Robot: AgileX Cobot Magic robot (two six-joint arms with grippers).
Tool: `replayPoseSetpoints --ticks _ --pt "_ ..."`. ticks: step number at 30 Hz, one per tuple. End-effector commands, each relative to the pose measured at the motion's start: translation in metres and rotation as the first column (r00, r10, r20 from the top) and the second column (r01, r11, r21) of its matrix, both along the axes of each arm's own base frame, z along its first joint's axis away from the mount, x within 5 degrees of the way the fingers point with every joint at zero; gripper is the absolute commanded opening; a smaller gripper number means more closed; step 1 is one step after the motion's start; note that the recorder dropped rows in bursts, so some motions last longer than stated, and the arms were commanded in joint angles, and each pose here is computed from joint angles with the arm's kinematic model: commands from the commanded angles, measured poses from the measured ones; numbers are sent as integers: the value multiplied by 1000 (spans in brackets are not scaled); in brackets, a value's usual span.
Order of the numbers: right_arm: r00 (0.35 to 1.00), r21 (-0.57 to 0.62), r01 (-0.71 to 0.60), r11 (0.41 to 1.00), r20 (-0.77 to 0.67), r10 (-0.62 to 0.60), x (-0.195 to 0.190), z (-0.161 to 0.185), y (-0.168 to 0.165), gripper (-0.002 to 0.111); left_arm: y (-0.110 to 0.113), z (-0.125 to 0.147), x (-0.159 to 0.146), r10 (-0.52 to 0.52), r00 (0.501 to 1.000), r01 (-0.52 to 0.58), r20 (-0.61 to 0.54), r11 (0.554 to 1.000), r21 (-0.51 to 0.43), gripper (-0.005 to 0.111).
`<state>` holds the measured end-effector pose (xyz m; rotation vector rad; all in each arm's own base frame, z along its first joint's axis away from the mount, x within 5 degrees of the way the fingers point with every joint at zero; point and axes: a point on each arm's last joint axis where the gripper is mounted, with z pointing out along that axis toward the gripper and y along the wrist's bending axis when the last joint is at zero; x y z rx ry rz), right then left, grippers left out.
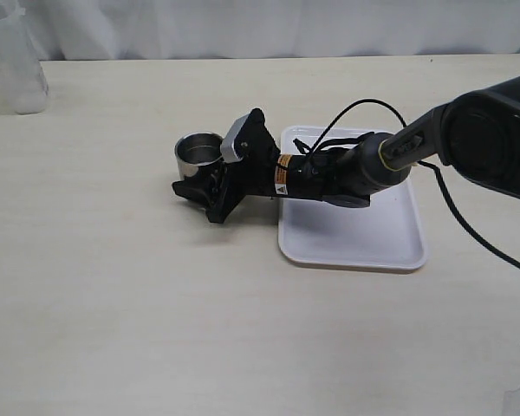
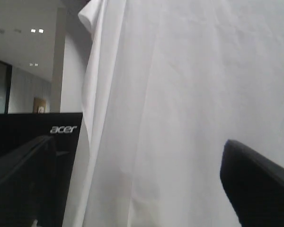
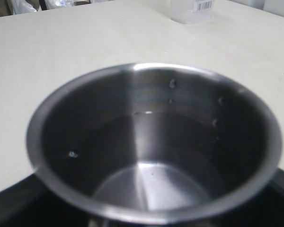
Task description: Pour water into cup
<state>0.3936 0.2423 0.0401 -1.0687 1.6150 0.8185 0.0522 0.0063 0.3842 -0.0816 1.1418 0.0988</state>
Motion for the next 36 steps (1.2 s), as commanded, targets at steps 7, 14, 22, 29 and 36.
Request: replayPoseSetpoints --ticks 7,14,22,29,36 --pt "1000 -35 13 999 -22 -13 -1 -7 -2 4 -2 -35 -18 16 995 -14 -101 1000 21 87" --pt "1000 -35 13 999 -22 -13 -1 -7 -2 4 -2 -71 -17 17 989 -14 -145 1000 17 87" --pt "1000 -37 13 999 -22 -14 -1 -7 -2 4 0 -113 -4 12 965 -13 -262 1000 0 87" --pt "1000 -37 13 999 -22 -14 -1 -7 -2 4 1 -142 2 11 939 -14 -345 1000 -6 87" --pt "1000 -35 13 999 -22 -13 -1 -7 -2 4 1 -176 4 17 917 -17 -399 1000 5 87"
